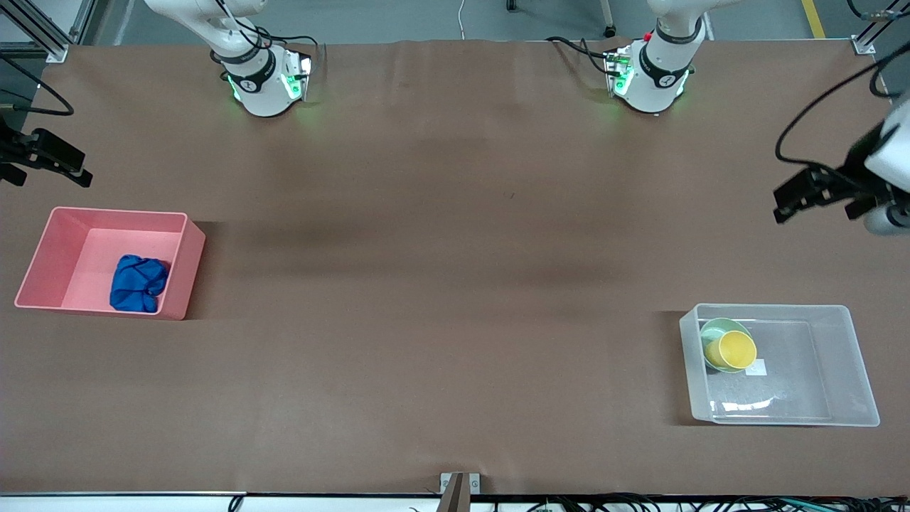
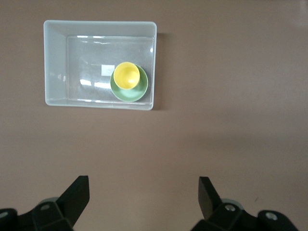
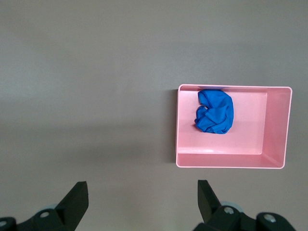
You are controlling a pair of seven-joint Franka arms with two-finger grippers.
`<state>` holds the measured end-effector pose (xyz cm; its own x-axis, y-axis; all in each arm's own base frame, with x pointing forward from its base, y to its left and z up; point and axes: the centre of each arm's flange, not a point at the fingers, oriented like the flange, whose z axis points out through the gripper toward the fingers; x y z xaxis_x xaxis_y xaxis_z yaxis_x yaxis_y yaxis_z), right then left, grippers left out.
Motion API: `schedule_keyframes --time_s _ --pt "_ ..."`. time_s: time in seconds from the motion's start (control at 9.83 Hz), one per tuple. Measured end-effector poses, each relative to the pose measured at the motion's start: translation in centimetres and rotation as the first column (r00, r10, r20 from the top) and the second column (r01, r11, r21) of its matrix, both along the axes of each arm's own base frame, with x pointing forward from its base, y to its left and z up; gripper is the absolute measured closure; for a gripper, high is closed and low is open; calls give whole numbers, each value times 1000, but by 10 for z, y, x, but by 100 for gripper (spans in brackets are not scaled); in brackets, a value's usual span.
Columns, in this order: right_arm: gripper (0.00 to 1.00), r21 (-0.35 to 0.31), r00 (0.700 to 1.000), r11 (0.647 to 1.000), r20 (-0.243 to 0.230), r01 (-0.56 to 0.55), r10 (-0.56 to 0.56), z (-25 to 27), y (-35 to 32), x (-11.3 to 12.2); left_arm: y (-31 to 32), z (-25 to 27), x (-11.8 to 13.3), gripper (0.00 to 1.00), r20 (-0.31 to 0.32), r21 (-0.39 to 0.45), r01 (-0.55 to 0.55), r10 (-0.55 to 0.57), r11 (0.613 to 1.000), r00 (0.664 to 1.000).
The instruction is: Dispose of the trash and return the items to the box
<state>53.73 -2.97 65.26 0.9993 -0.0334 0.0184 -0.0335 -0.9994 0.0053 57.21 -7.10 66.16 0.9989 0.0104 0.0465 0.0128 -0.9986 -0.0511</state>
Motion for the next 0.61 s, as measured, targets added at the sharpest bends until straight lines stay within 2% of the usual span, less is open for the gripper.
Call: schedule_keyframes --time_s 0.31,0.61 --pt "0 0 1000 1000 0 0 0 0 0 0 9 5 -37 0 -23 -16 -22 22 1000 999" --pt "0 0 1000 1000 3 1 -1 1 0 0 10 4 -45 0 -51 -12 -24 23 1000 998"
